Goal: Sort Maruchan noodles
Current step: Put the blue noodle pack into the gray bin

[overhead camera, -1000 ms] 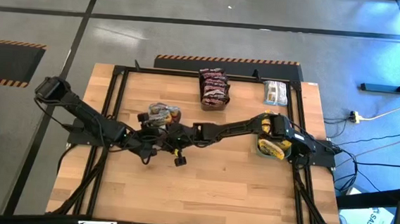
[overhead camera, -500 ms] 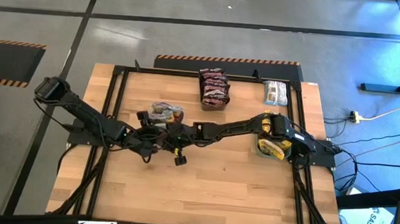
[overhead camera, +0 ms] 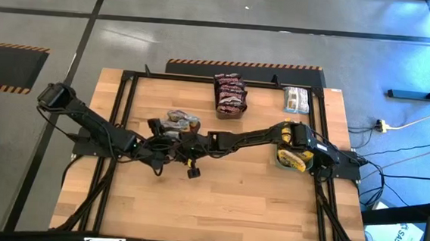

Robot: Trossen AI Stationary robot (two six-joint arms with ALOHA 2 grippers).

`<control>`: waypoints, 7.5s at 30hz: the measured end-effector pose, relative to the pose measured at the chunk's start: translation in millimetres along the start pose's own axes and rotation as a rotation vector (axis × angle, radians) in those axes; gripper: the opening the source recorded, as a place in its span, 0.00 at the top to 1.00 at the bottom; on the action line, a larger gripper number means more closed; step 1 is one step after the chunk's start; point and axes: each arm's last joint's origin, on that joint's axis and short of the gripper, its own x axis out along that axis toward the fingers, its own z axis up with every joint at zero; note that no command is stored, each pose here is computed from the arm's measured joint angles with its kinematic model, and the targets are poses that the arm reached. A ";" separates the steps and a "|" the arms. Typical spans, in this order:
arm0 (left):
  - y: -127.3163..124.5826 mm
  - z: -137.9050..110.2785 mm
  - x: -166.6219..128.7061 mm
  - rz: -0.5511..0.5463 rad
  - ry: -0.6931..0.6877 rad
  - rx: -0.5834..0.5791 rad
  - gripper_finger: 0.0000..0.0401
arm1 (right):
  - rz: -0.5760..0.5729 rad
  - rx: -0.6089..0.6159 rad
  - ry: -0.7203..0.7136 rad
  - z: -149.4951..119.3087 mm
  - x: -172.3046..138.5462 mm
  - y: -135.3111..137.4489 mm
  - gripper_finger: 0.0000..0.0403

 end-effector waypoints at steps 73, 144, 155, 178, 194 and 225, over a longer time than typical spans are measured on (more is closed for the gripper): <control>42.2 61.3 -38.3 -0.198 -0.047 -0.276 0.41 | -0.068 0.087 0.035 -3.9 2.3 0.9 0.76; -37.5 116.4 1.5 -0.473 -0.371 -0.535 0.41 | -0.867 0.874 0.289 -104.0 -368.3 25.1 0.55; -38.4 116.3 0.2 -0.476 -0.374 -0.526 0.41 | -1.014 1.007 0.496 -153.0 -365.4 -50.4 0.55; -36.9 116.5 1.9 -0.461 -0.382 -0.484 0.41 | -1.011 1.333 0.568 -279.6 -383.2 -142.0 0.83; -36.5 116.6 1.8 -0.450 -0.388 -0.461 0.41 | -1.100 1.328 0.726 -312.5 -360.9 -164.2 0.94; -36.9 116.2 1.7 -0.451 -0.385 -0.460 0.41 | -0.756 0.900 0.755 -218.7 -248.6 -116.3 0.94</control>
